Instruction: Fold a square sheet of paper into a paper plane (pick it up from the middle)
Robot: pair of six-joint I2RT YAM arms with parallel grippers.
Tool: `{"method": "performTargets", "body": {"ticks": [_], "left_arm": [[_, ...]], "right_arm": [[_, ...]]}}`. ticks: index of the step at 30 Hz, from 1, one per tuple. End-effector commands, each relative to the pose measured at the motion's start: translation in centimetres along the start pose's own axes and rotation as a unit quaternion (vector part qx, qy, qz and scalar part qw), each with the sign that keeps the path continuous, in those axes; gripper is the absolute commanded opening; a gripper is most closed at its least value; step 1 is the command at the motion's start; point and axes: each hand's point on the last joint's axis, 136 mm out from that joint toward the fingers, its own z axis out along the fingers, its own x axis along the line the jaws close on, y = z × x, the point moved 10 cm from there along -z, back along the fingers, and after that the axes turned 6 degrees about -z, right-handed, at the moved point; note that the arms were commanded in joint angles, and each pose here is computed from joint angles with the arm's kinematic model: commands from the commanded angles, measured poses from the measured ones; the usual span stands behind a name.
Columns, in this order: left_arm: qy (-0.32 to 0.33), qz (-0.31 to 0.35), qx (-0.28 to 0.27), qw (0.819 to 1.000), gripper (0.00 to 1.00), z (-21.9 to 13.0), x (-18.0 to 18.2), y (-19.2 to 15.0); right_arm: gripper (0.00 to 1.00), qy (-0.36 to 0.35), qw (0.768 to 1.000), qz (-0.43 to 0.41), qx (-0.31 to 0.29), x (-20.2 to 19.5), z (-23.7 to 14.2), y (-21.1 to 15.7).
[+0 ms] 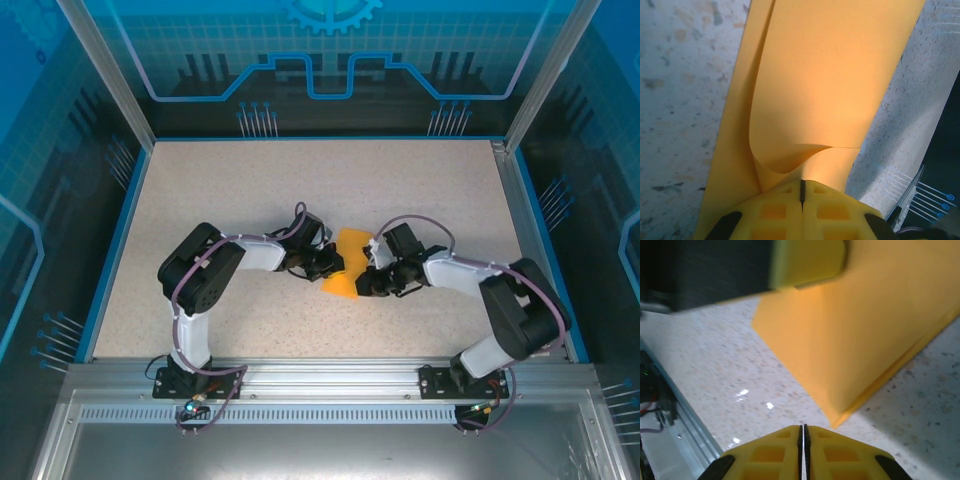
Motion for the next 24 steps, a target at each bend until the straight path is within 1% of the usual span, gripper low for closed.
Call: {"method": "performTargets", "body": {"ticks": [1, 6, 9, 12, 15, 19, 24], "left_arm": [[0.049, -0.005, 0.019, 0.999, 0.00, 0.5, 1.6, -0.8], [0.050, 0.002, 0.005, 0.999, 0.00, 0.4, 1.6, -0.6], [0.046, 0.002, 0.009, 0.999, 0.00, 0.7, 1.5, -0.6], [0.047, 0.008, 0.014, 0.999, 0.00, 0.8, 1.2, -0.3], [0.052, 0.018, 0.016, 0.998, 0.00, 0.6, 0.7, -0.2], [0.055, 0.018, 0.008, 0.998, 0.00, 0.3, 0.9, -0.4], [0.051, 0.016, 0.010, 0.998, 0.00, 0.4, 1.0, -0.4]], "right_arm": [[0.13, -0.012, 0.998, 0.017, -0.052, 0.6, -1.5, 0.4], [0.11, -0.062, 0.993, 0.001, -0.096, 1.3, -3.3, 1.7], [0.11, -0.078, 0.990, -0.018, -0.115, 1.4, -3.7, 2.1], [0.10, -0.091, 0.991, -0.010, -0.098, 1.2, -3.7, 2.1], [0.10, -0.098, 0.992, 0.018, -0.074, 0.7, -3.2, 1.7], [0.12, -0.075, 0.994, 0.021, -0.072, 0.5, -2.8, 1.1], [0.14, -0.057, 0.995, 0.023, -0.078, 0.6, -2.7, 0.7]]}}
